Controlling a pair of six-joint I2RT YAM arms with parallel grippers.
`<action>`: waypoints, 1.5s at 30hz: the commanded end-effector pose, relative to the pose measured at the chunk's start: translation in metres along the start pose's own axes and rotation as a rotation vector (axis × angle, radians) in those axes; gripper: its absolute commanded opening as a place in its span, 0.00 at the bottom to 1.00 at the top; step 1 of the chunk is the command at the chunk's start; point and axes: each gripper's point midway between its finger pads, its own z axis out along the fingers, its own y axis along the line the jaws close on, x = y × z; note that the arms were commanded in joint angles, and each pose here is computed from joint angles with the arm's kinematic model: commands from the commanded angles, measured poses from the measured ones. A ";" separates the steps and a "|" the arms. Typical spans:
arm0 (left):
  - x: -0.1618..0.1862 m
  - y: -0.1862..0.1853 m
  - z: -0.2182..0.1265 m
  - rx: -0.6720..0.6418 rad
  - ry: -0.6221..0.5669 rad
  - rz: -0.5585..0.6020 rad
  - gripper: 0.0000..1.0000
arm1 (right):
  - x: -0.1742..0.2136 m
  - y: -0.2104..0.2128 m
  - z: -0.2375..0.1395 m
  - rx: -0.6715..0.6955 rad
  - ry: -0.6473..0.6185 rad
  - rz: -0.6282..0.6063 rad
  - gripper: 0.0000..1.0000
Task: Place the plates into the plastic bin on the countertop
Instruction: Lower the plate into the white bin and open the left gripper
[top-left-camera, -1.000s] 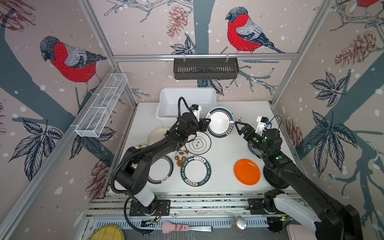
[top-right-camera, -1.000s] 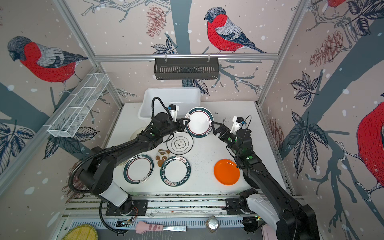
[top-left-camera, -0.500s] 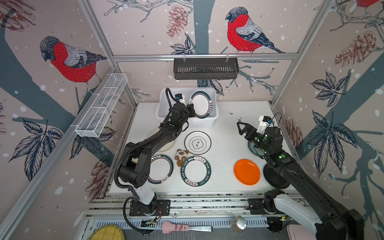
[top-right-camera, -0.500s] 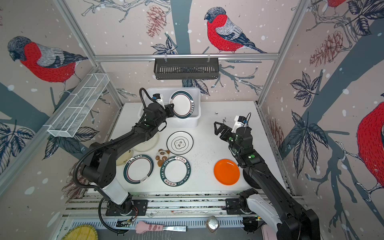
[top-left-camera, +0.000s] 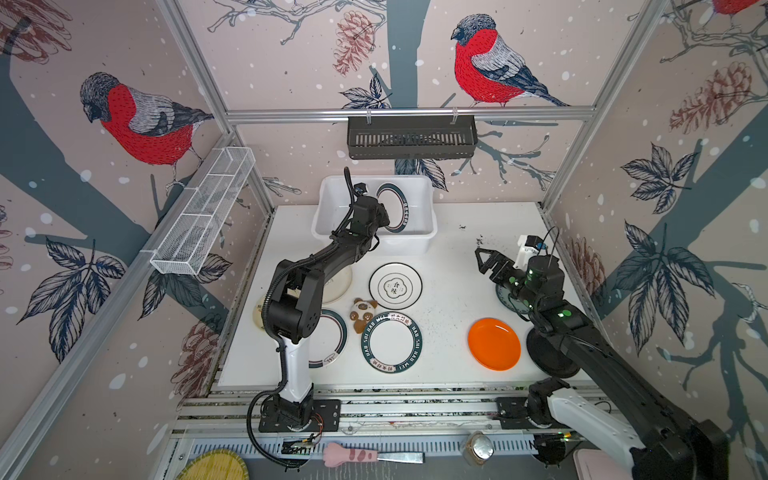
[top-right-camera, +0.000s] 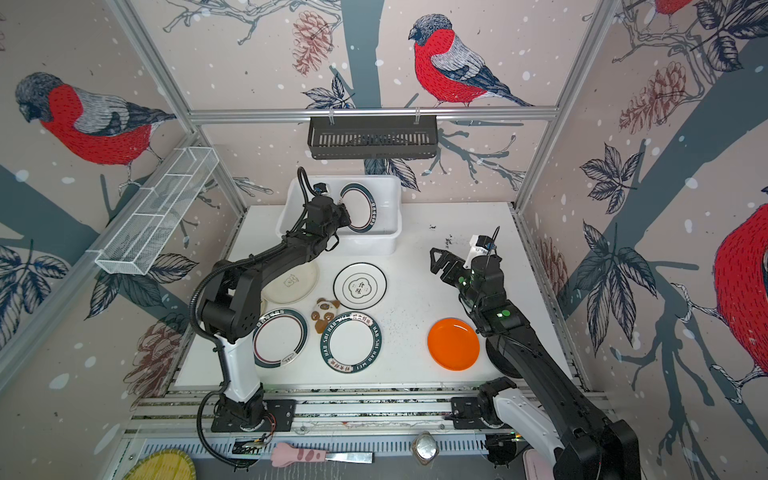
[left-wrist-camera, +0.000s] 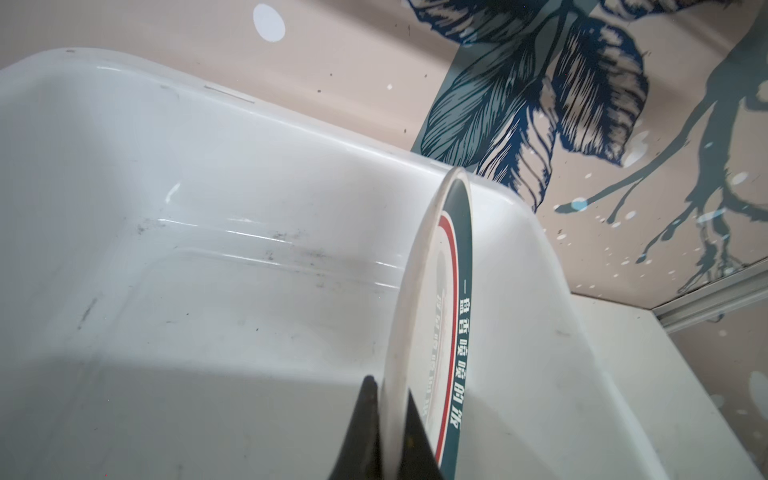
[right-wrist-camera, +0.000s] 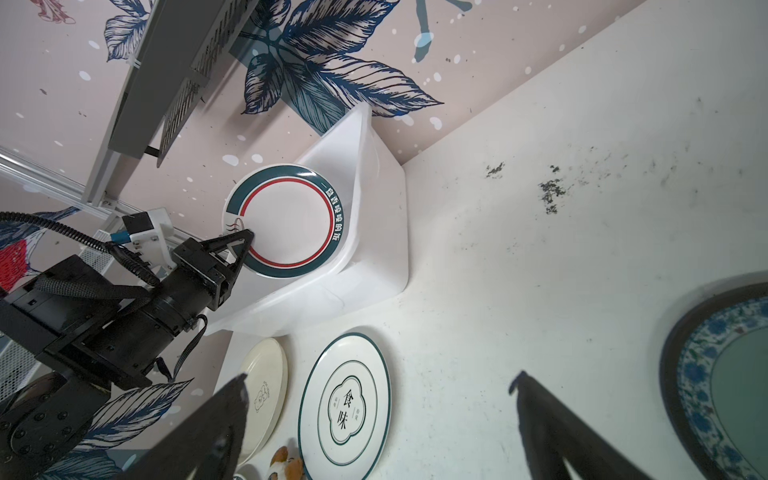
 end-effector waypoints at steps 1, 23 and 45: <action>-0.004 0.004 0.005 -0.032 -0.020 0.015 0.00 | -0.004 -0.005 0.000 0.021 -0.017 -0.020 1.00; 0.042 0.009 0.047 0.014 0.137 -0.065 0.00 | -0.005 -0.039 0.001 0.128 -0.001 0.044 1.00; 0.050 0.005 0.074 0.077 0.175 -0.051 0.26 | 0.014 -0.090 -0.003 0.266 0.055 0.134 0.99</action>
